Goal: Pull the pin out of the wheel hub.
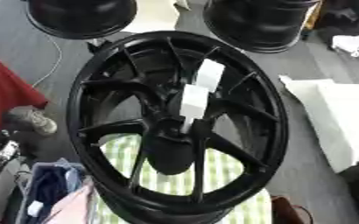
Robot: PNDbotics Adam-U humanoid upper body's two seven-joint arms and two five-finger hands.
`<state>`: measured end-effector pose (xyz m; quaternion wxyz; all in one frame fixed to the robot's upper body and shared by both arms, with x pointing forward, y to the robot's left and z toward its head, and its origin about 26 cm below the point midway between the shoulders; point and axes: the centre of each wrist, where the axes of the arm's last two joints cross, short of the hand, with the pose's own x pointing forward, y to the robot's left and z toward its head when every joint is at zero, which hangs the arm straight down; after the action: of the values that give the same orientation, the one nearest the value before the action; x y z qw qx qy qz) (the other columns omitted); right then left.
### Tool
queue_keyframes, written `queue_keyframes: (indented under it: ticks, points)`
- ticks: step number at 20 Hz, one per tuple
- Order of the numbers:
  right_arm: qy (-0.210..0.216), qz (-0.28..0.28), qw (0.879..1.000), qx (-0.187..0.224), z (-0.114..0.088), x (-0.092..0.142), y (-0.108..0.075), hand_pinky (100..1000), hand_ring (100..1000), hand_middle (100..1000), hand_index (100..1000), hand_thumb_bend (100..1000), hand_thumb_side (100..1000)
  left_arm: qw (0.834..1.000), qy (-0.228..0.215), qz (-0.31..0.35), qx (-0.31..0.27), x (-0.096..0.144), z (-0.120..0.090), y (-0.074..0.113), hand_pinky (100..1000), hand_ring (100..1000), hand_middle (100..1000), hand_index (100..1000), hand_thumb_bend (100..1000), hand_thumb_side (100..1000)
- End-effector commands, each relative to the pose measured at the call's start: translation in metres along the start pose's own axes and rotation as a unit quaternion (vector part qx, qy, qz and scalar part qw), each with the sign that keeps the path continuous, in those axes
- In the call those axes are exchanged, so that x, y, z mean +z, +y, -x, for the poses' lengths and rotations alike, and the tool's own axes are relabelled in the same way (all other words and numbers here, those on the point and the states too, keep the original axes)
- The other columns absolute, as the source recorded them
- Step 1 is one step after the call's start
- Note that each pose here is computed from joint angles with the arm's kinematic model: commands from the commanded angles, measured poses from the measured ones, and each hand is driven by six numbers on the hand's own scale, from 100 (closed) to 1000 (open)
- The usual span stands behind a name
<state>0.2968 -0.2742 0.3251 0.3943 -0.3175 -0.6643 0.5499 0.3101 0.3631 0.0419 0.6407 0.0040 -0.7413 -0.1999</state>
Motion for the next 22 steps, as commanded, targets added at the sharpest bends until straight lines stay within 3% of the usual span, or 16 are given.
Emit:
queue_keyframes:
  ticks: [1, 22]
  points:
    - [-0.005, -0.002, 1.0, 0.011, -0.009, -0.003, -0.005, 643, 754, 908, 936, 309, 322, 1.0, -0.006, 0.006, -0.01, -0.002, -0.005, 0.003, 588, 612, 551, 827, 100, 629]
    - [-0.053, -0.049, 0.997, -0.017, -0.021, -0.049, 0.009, 648, 777, 912, 933, 340, 309, 1.0, 0.0, 0.03, -0.004, -0.006, 0.003, -0.006, 588, 614, 552, 828, 100, 632]
